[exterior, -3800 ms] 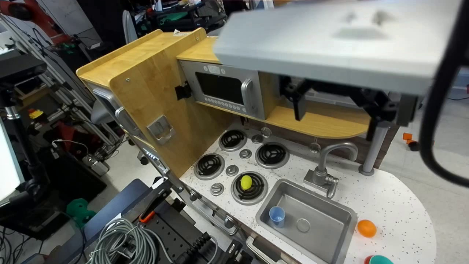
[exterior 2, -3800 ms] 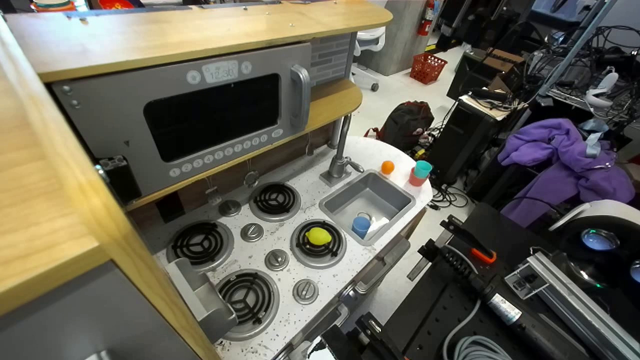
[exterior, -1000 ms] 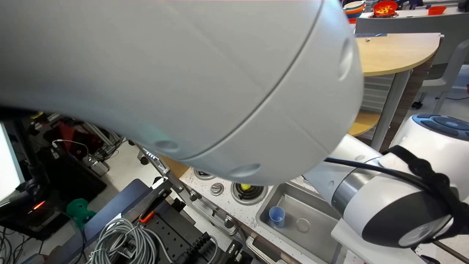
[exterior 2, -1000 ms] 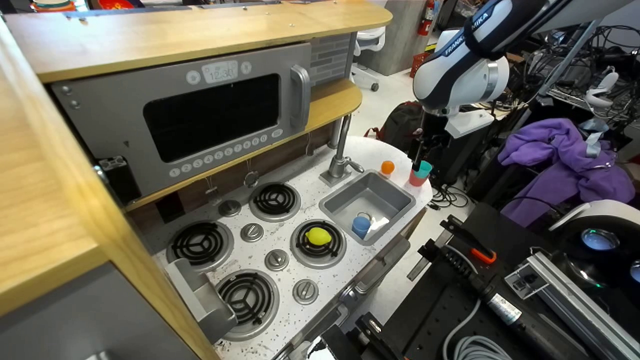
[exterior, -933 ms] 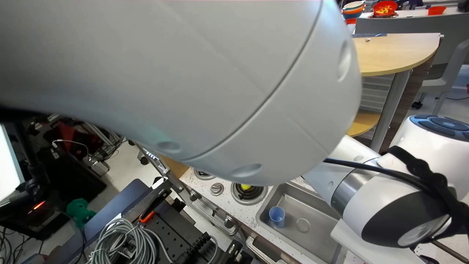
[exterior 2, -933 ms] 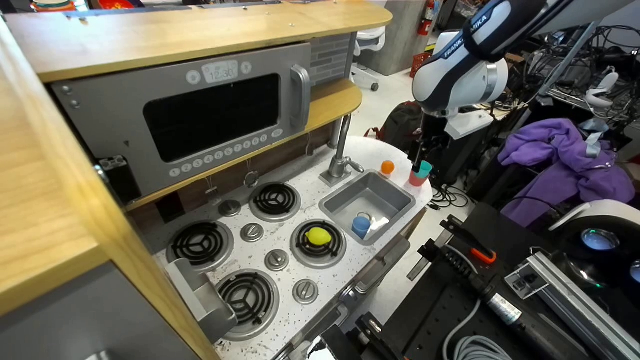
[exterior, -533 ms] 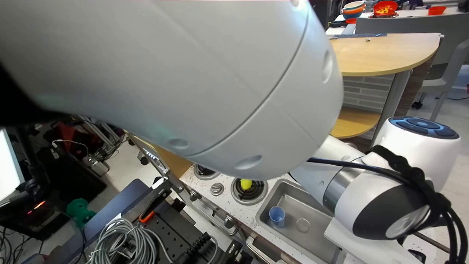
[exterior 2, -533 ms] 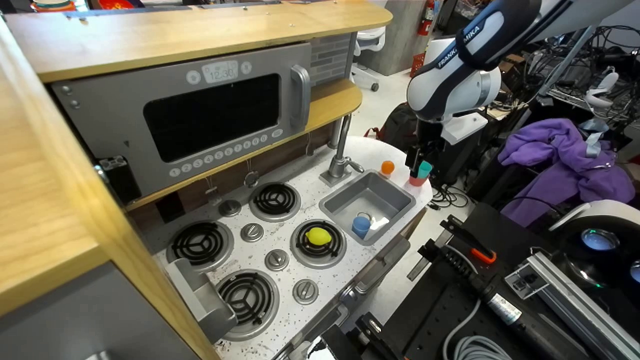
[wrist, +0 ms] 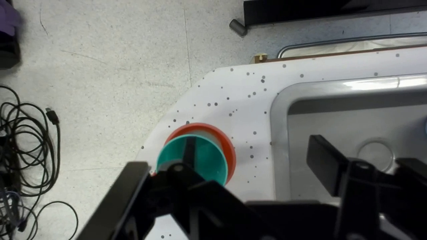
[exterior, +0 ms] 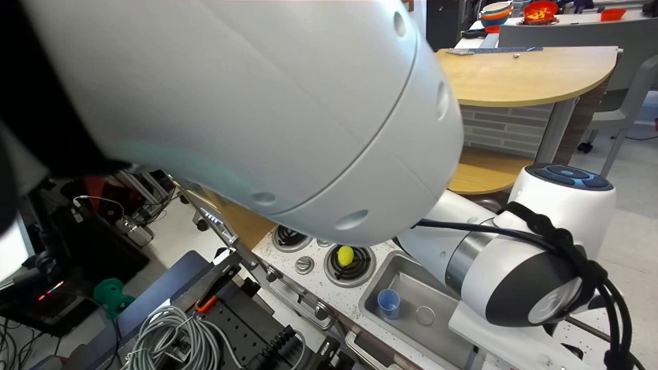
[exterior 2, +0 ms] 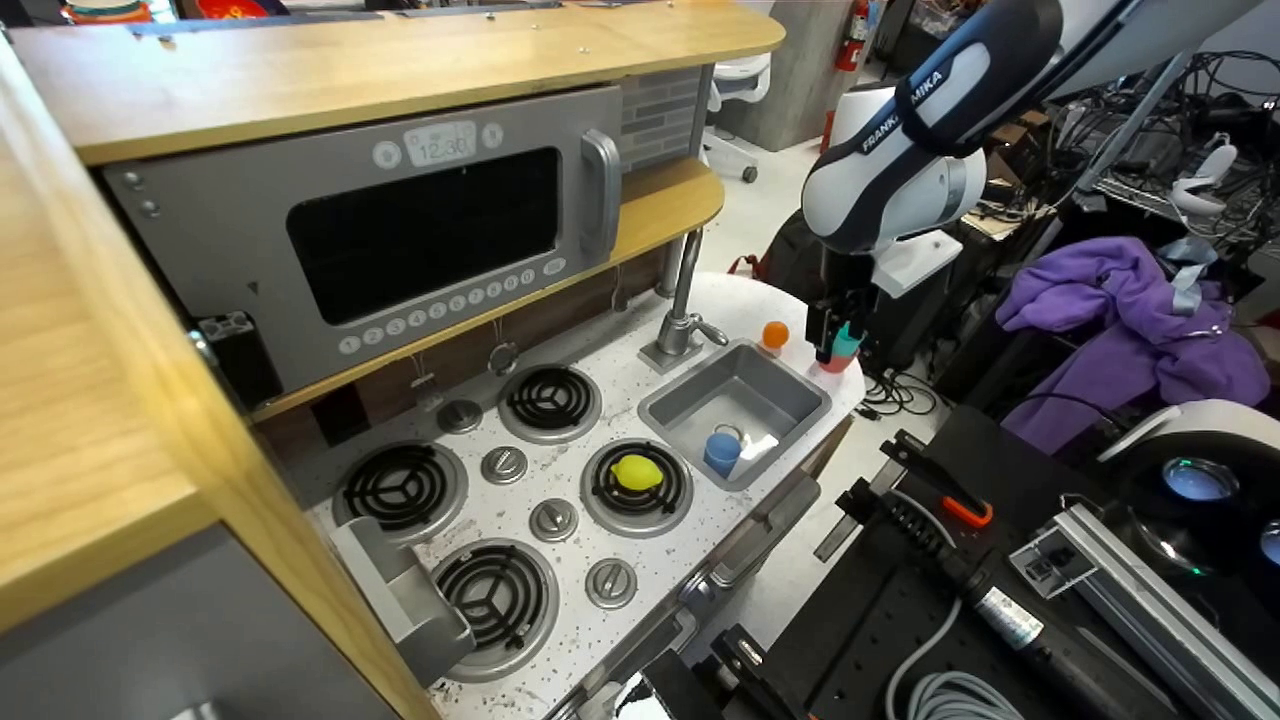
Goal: Put the blue cup in the sink
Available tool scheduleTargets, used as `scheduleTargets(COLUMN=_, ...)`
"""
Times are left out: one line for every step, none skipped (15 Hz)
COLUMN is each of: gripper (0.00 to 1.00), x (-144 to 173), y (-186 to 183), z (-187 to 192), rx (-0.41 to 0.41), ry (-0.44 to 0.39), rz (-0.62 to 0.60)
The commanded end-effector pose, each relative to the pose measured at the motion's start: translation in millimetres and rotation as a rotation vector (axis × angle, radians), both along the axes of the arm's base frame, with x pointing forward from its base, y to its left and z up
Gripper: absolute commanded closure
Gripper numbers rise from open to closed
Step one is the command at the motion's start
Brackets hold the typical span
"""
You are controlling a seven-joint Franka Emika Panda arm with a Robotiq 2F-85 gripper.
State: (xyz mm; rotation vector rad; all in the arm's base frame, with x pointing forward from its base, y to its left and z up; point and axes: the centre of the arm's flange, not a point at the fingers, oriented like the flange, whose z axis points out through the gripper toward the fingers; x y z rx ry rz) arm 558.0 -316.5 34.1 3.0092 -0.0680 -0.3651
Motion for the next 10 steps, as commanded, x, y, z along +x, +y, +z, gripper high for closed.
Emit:
scheduleTargets(gripper=0.48, x=11, y=-7, z=-11, rx=-0.041, ry=-0.004, rz=0.009)
scheduleTargets(gripper=0.55, x=13, y=-8, z=-11, rx=-0.043, ry=-0.007, rz=0.010)
scheduleTargets(gripper=0.64, x=14, y=-8, z=-10, rx=-0.043, ry=-0.008, rz=0.010)
scheduleTargets(gripper=0.70, x=15, y=-7, z=-10, rx=-0.043, ry=-0.011, rz=0.012)
scheduleTargets(gripper=0.79, x=16, y=-8, z=-8, rx=-0.045, ry=-0.013, rz=0.014)
scheduleTargets(gripper=0.85, x=17, y=-8, z=-7, rx=-0.047, ry=-0.015, rz=0.015)
scheduleTargets(gripper=0.92, x=18, y=-9, z=-6, rx=-0.049, ry=-0.017, rz=0.014)
scheduleTargets(gripper=0.99, x=18, y=-10, z=-5, rx=-0.049, ry=-0.018, rz=0.012)
scheduleTargets(gripper=1.00, x=18, y=-12, z=-3, rx=-0.048, ry=-0.020, rz=0.008)
scheduleTargets(gripper=1.00, x=18, y=-13, z=0, rx=-0.049, ry=-0.026, rz=0.004)
